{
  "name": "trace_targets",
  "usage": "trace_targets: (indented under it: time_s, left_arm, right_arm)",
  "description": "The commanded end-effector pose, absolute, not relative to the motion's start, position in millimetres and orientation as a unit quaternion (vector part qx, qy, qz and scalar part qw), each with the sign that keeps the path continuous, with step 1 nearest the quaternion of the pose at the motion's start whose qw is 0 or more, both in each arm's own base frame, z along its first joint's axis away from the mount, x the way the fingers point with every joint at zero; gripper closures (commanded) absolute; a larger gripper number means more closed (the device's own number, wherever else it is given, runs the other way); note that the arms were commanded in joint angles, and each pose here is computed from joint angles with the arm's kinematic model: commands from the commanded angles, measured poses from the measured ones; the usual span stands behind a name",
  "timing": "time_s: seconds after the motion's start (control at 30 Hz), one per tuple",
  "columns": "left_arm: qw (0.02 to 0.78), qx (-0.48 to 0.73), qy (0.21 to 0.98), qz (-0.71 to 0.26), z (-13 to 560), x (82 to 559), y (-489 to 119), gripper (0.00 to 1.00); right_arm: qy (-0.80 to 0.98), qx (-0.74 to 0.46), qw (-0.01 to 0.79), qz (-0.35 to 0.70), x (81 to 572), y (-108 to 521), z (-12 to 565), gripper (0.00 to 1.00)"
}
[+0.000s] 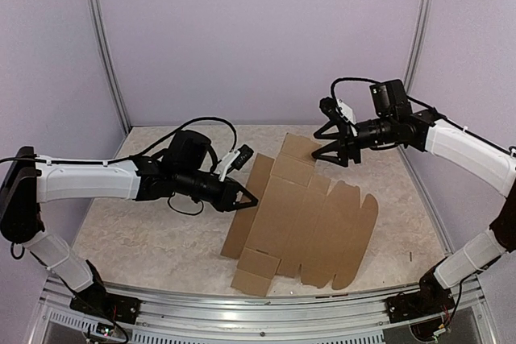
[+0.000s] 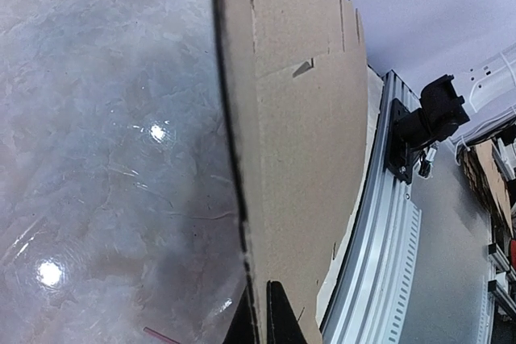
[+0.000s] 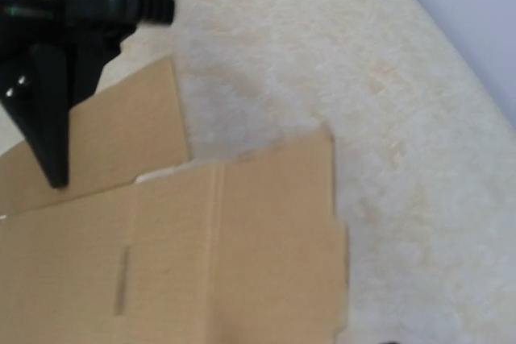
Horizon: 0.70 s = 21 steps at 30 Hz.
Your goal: Fold the paper box
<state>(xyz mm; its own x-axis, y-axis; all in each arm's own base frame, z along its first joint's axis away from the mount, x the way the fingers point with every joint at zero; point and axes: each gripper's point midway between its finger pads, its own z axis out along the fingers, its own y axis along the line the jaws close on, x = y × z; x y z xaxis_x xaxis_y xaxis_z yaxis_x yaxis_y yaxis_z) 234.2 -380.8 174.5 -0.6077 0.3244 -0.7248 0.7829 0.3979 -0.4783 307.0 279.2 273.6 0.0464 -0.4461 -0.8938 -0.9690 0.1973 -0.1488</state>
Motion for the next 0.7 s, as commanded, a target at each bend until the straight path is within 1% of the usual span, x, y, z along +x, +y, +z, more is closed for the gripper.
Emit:
trace_targets:
  time_s: [0.0,0.1,0.3,0.53,0.6,0.67]
  left_arm:
    - [0.27,0.37,0.795,-0.398,168,234,-380,1.0]
    - [0.273,0.374,0.797,-0.388,167,236,-379,1.0]
    - [0.277,0.376,0.801,-0.375,165,241,-380,1.0]
    - [0.286,0.381,0.799,-0.367,167,246,-381,1.0]
    - [0.287,0.382,0.799,-0.364,168,248,-382,1.0]
    - [0.289,0.382,0.8,-0.362,169,250,-383,1.0]
  right_arm:
    - [0.627,-0.537,0.504,0.253,321,271,310,0.33]
    - [0.648,-0.533,0.484,0.247,330,271,300,0.32]
    - [0.665,-0.538,0.422,0.3,322,280,269,0.33]
    - [0.678,-0.535,0.386,0.324,317,283,252,0.41]
    - [0.68,-0.534,0.379,0.331,315,284,251,0.46]
    - [0.681,-0.532,0.372,0.337,313,284,248,0.56]
